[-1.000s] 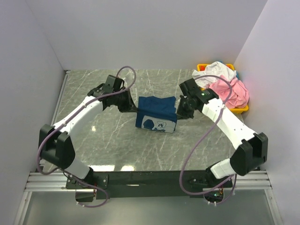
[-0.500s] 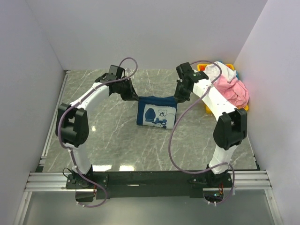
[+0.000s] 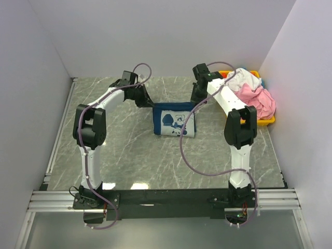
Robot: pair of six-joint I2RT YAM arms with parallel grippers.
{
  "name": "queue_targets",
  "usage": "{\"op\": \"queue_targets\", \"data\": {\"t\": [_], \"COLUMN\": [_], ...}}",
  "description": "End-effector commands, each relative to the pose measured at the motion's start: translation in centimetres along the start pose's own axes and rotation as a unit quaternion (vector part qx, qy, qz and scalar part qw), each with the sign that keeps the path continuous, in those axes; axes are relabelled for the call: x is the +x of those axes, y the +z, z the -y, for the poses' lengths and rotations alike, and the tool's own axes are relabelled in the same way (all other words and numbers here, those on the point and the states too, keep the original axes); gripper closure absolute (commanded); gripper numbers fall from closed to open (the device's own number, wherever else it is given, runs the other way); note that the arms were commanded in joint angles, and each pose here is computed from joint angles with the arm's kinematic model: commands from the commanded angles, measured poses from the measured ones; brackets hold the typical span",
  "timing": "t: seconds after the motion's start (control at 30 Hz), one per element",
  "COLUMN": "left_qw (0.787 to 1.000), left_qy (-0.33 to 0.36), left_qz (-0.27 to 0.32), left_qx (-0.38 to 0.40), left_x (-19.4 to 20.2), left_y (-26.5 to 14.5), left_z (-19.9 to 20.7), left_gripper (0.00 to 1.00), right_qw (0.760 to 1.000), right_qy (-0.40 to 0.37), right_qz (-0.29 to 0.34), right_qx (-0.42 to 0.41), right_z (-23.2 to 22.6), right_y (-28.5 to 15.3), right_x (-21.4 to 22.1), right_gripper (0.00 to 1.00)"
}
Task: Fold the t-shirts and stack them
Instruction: Fold the tshirt
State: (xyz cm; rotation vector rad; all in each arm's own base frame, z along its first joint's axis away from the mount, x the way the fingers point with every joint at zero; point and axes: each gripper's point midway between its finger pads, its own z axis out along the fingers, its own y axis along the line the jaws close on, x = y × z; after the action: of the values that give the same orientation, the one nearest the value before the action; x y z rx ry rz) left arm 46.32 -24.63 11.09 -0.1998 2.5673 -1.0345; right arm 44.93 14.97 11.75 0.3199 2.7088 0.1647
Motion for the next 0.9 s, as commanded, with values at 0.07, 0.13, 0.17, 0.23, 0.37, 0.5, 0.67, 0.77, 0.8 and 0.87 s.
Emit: {"op": "queue_targets", "data": {"t": [0.07, 0.13, 0.17, 0.23, 0.37, 0.5, 0.67, 0.77, 0.8, 0.87], "left_qw": [0.999, 0.999, 0.999, 0.999, 0.999, 0.999, 0.998, 0.997, 0.997, 0.996], "left_qy": [0.001, -0.008, -0.01, -0.015, -0.018, -0.023, -0.038, -0.04, -0.041, -0.041], "left_qz": [0.048, 0.042, 0.042, 0.039, 0.028, 0.037, 0.04, 0.053, 0.054, 0.063], "left_qx": [0.01, 0.004, 0.004, 0.003, 0.001, -0.011, -0.024, -0.037, -0.041, -0.045], "left_x": [-3.7, -3.5, -3.4, -3.1, -3.0, -3.4, -3.3, -3.4, -3.3, -3.5], "left_y": [-1.5, -1.4, -1.4, -1.2, -0.5, -0.7, -0.7, -1.1, -1.2, -1.9], "left_z": [0.2, -0.5, -0.6, -1.0, -1.7, -2.0, -2.9, -3.3, -3.5, -3.4], "left_gripper": [1.0, 1.0, 1.0, 1.0, 1.0, 1.0, 0.97, 0.7, 0.58, 0.43], "right_qw": [0.999, 0.999, 1.0, 1.0, 1.0, 1.0, 0.999, 0.998, 0.998, 0.997], "right_qy": [-0.007, -0.007, -0.008, -0.007, -0.008, -0.01, -0.022, -0.03, -0.031, -0.035], "right_qz": [0.03, 0.032, 0.029, 0.029, 0.02, 0.02, 0.016, 0.023, 0.022, 0.037], "right_qx": [0.008, 0.003, 0.005, 0.003, -0.002, -0.01, -0.031, -0.045, -0.044, -0.052], "right_z": [0.6, 0.2, 0.3, 0.1, 0.0, -0.4, -1.4, -1.9, -1.8, -2.0], "right_y": [0.6, 0.8, 1.2, 1.4, 2.3, 2.9, 3.5, 2.9, 2.8, 1.6], "right_x": [-3.4, -3.9, -3.9, -4.1, -3.9, -4.2, -4.7, -5.1, -4.9, -5.3], "right_gripper": [1.0, 1.0, 1.0, 1.0, 1.0, 1.0, 0.66, 0.4, 0.39, 0.37]}}
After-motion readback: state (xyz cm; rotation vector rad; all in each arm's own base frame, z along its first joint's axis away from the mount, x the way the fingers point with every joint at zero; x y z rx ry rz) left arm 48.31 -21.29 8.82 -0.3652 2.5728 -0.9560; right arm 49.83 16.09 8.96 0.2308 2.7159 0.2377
